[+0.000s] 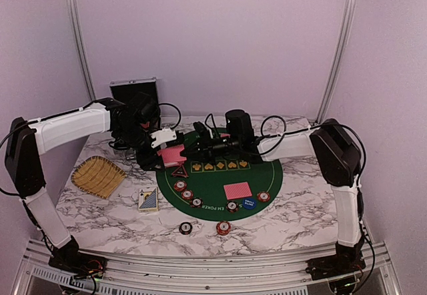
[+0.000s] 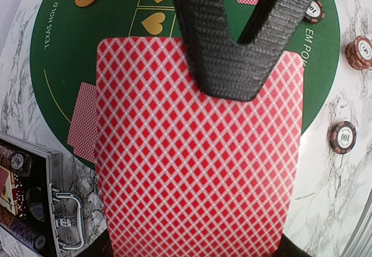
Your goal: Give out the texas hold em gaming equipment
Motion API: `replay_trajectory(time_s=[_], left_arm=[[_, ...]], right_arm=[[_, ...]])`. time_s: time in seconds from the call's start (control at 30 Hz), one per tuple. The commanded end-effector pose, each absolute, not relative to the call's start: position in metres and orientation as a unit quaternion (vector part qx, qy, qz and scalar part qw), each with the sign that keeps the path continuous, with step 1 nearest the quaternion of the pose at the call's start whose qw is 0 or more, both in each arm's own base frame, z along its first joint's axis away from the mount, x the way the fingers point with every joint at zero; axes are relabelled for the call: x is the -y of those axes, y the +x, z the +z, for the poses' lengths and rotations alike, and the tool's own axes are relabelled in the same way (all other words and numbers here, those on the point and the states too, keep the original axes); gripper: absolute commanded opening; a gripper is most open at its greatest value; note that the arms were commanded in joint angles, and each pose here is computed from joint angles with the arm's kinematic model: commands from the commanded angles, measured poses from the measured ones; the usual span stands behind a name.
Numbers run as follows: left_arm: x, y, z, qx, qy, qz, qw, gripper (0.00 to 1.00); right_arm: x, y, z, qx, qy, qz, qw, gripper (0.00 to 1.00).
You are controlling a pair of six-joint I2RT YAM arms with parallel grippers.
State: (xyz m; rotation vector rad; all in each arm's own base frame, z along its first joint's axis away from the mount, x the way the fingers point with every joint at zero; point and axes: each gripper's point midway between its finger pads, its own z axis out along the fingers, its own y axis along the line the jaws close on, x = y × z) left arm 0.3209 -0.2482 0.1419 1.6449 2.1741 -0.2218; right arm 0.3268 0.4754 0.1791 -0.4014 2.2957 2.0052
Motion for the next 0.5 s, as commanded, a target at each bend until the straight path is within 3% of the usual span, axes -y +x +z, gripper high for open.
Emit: replay_trajectory(time_s=[0.0,0.47], left_arm=[[0.246,0.323,0.145,-0.776,0.591,-0.073,0.207,0.00],[0.243,0.321,0.143,-0.776,0.593,-0.067,0.204,0.00]], right_arm=[[-0.469,0.328,0.214,-0.724,-0.142,0.673,0.056,0.00],[-0.434,0.350,0.214,-0.725,-0.110,0.676,0.071,0.00]])
